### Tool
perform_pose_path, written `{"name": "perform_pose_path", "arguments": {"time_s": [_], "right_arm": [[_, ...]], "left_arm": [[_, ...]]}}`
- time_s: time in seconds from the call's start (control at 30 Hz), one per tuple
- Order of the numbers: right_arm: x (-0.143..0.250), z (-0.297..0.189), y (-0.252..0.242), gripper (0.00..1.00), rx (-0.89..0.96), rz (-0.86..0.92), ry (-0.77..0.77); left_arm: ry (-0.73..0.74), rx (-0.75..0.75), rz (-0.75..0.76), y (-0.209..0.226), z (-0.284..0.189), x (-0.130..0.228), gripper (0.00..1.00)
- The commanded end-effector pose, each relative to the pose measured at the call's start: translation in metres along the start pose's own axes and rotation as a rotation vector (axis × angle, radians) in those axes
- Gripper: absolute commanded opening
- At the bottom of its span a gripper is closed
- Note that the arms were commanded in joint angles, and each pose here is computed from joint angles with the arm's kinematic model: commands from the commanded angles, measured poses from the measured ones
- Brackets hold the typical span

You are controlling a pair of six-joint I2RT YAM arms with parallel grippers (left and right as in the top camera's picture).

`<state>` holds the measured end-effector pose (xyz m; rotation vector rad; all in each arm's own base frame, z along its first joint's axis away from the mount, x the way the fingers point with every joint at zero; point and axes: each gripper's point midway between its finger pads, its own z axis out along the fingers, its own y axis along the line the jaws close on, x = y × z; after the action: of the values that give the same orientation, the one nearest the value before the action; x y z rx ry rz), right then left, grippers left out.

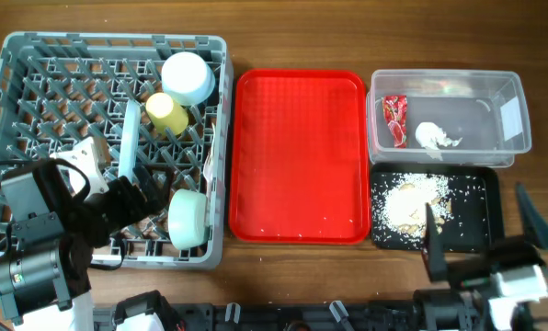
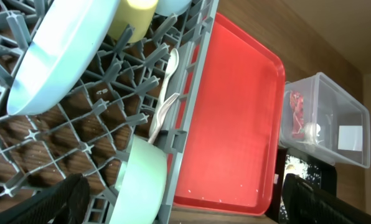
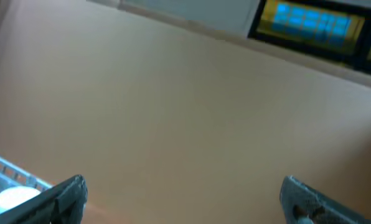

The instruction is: Sort waste into correct bins and load items into the dishwasher rack

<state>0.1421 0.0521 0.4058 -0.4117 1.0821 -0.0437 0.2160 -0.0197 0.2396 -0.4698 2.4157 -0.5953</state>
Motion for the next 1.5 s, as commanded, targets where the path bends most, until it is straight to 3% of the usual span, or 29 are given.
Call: {"name": "perform_pose_path", "arguments": {"time_s": [0.0,0.2,0.43,0.77,0.93,1.47], "right_arm": [[0.038,0.009,0.011,1.0,-0.025,0.068,0.008],[0.083,0.016,-0.001,1.0,0.108,0.282,-0.051],[0.131,0.01,-0.004,1.0,0.209,0.371,-0.041],[0.199,0.005,0.015,1.0,0.198,0.377,0.203],[0.25,-0.011,0.033,1.0,0.173,0.403,0.434],[0.252,-0.013,0.032,1.0,0.163,0.336,0.449]], "left_arm": [[-0.016,0.002,0.005,-0.003,-0.003,-0.003,1.0],[-0.016,0.002,0.005,-0.003,-0.003,-0.003,1.0],[-0.016,0.002,0.005,-0.003,-0.003,-0.003,1.0],[-0.016,0.002,0.005,-0.003,-0.003,-0.003,1.0],[-0.016,0.002,0.005,-0.003,-0.003,-0.003,1.0],[-0.016,0.002,0.005,-0.003,-0.003,-0.003,1.0]]}}
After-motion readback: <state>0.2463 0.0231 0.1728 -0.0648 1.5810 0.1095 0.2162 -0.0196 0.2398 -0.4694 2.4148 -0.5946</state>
